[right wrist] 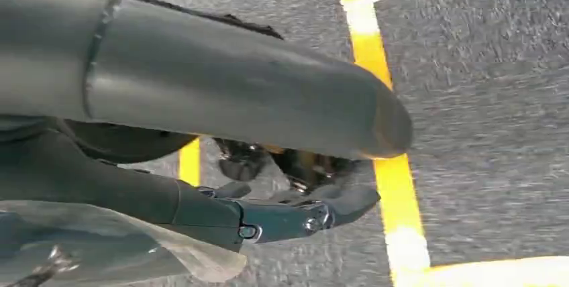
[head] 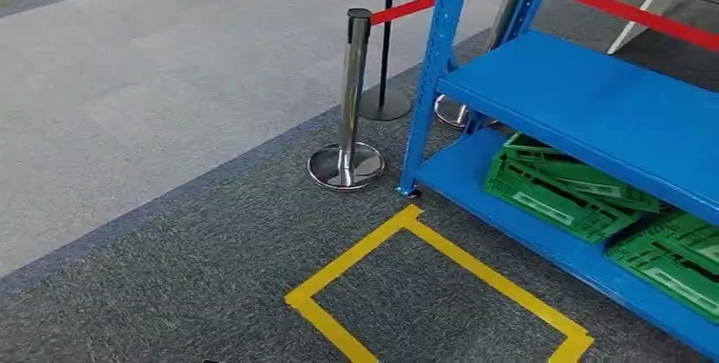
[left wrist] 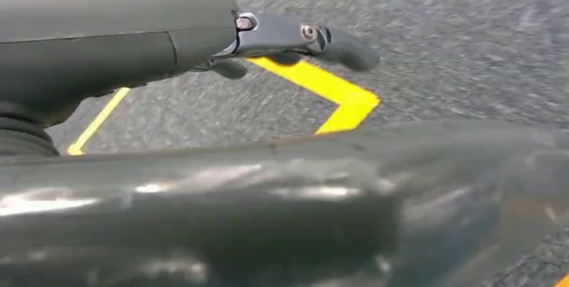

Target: Take the parts from the cabinet and place them on the table.

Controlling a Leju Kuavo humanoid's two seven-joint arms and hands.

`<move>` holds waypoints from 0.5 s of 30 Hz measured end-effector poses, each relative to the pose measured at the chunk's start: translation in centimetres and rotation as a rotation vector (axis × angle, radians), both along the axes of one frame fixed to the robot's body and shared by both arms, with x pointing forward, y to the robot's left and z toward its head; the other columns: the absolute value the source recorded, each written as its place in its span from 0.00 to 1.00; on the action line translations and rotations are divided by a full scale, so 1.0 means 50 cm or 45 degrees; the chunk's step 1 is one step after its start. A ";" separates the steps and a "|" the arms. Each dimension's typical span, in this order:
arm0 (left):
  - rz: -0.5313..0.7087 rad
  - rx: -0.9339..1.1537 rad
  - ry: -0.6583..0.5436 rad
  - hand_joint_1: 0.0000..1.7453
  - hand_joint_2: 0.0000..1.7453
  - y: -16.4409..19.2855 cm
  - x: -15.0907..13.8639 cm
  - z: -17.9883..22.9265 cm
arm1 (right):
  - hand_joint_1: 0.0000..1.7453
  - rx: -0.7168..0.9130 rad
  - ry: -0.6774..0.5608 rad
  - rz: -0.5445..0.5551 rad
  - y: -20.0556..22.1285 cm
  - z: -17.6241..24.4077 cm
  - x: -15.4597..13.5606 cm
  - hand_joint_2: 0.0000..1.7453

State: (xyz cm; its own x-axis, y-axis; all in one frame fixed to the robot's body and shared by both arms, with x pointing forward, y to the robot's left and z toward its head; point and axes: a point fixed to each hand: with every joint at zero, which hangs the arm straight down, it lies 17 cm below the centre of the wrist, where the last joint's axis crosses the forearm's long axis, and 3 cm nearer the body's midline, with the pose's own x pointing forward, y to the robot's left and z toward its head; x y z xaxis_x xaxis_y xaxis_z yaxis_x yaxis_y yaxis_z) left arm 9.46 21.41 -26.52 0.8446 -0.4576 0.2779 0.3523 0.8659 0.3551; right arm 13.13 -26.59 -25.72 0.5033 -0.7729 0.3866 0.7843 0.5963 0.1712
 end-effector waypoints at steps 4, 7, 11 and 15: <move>-0.052 -0.016 0.012 0.00 0.00 -0.014 0.000 0.000 | 0.00 0.004 0.055 -0.009 -0.002 -0.007 -0.010 0.00; -0.056 -0.016 0.020 0.00 0.00 -0.012 -0.006 -0.002 | 0.00 0.007 0.067 -0.012 -0.001 -0.009 -0.016 0.00; -0.059 -0.019 0.024 0.00 0.00 -0.016 -0.002 -0.001 | 0.00 0.003 0.097 -0.015 -0.004 -0.013 -0.025 0.00; -0.039 -0.011 0.020 0.00 0.00 -0.012 0.000 -0.001 | 0.00 -0.002 0.109 -0.022 -0.005 -0.014 -0.028 0.00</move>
State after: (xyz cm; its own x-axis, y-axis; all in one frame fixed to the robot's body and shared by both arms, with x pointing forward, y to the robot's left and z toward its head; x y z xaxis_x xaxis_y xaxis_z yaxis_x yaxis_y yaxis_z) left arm 9.47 20.83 -26.56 0.8345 -0.4809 0.2689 0.3840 0.8577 0.3421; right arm 11.72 -26.87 -26.40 0.5212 -0.7810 0.3440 0.8061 0.5829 0.1018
